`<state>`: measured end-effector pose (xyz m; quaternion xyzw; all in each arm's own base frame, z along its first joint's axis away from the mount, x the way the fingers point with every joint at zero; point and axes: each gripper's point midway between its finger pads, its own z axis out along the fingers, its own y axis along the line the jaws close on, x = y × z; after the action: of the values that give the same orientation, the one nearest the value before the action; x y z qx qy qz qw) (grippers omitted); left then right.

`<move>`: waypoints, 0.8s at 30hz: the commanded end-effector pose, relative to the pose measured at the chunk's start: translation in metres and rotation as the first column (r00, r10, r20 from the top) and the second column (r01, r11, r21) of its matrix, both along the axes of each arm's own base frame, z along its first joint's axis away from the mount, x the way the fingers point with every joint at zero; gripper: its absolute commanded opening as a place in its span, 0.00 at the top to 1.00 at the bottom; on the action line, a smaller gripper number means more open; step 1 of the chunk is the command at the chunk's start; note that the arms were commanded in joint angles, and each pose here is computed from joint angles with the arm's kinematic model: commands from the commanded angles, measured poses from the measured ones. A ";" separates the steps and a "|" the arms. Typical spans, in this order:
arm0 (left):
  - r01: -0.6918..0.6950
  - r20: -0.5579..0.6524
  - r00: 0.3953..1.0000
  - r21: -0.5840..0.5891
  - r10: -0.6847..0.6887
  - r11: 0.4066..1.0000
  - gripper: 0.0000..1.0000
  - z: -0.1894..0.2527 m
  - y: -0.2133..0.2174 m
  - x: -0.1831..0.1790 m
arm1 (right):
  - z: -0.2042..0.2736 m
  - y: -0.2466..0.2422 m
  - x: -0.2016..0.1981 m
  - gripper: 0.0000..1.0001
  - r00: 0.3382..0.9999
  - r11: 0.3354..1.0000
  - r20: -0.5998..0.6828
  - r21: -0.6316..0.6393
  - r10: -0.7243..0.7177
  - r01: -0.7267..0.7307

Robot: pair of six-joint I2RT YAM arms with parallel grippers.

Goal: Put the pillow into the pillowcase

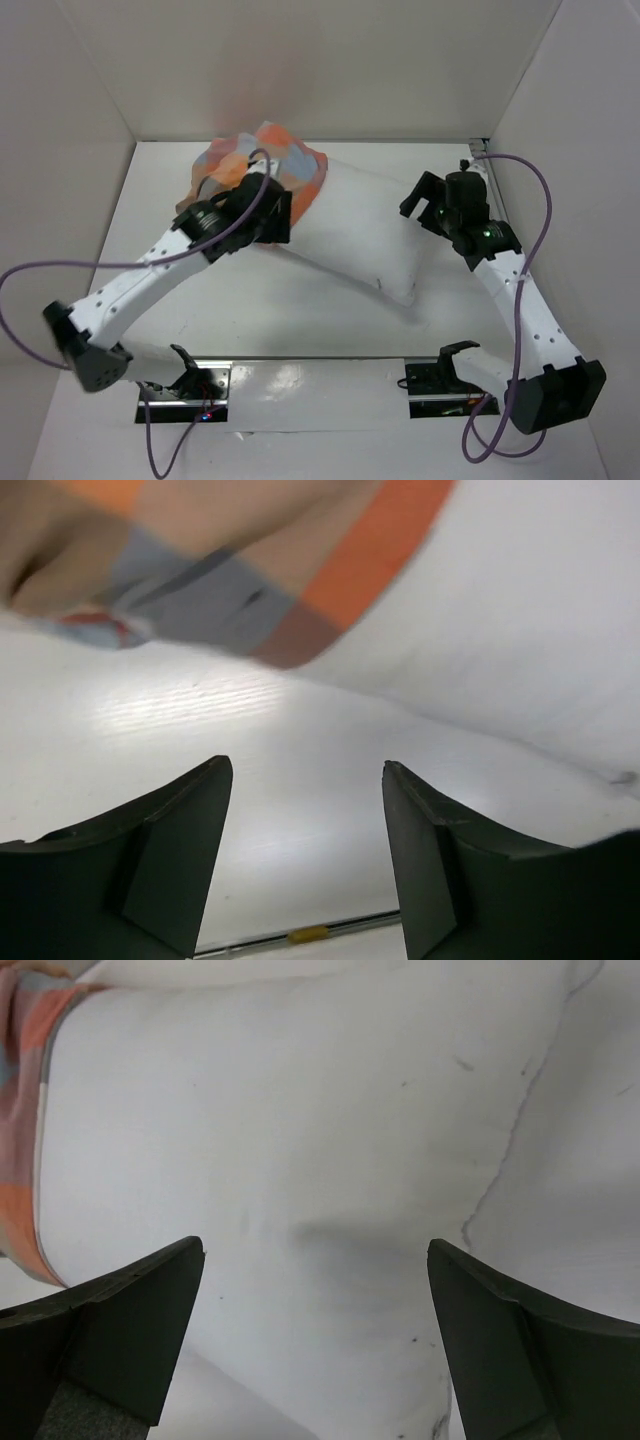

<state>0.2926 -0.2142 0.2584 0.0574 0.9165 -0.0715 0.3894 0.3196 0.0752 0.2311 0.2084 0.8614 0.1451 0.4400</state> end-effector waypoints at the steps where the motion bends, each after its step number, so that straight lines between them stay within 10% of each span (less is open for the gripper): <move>1: -0.226 0.070 0.971 -0.028 0.227 0.974 0.26 -0.024 0.047 -0.010 | 0.029 -0.014 -0.009 0.00 0.998 0.999 0.054 -0.026 -0.025 0.026; 8: -0.092 0.076 0.993 -0.022 0.093 0.996 0.00 -0.096 0.027 -0.002 | 0.024 -0.014 -0.014 0.00 1.000 1.000 0.029 -0.025 0.006 -0.005; 24: -0.266 0.177 0.949 0.012 0.260 0.964 0.23 -0.162 0.038 0.060 | 0.019 -0.007 -0.011 0.00 0.998 0.997 0.015 -0.035 0.063 -0.062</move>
<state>0.3226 -0.1710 0.0748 -0.0330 0.9074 0.0068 0.4189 0.3073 0.0686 0.2371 0.1813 0.8706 0.1424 0.4346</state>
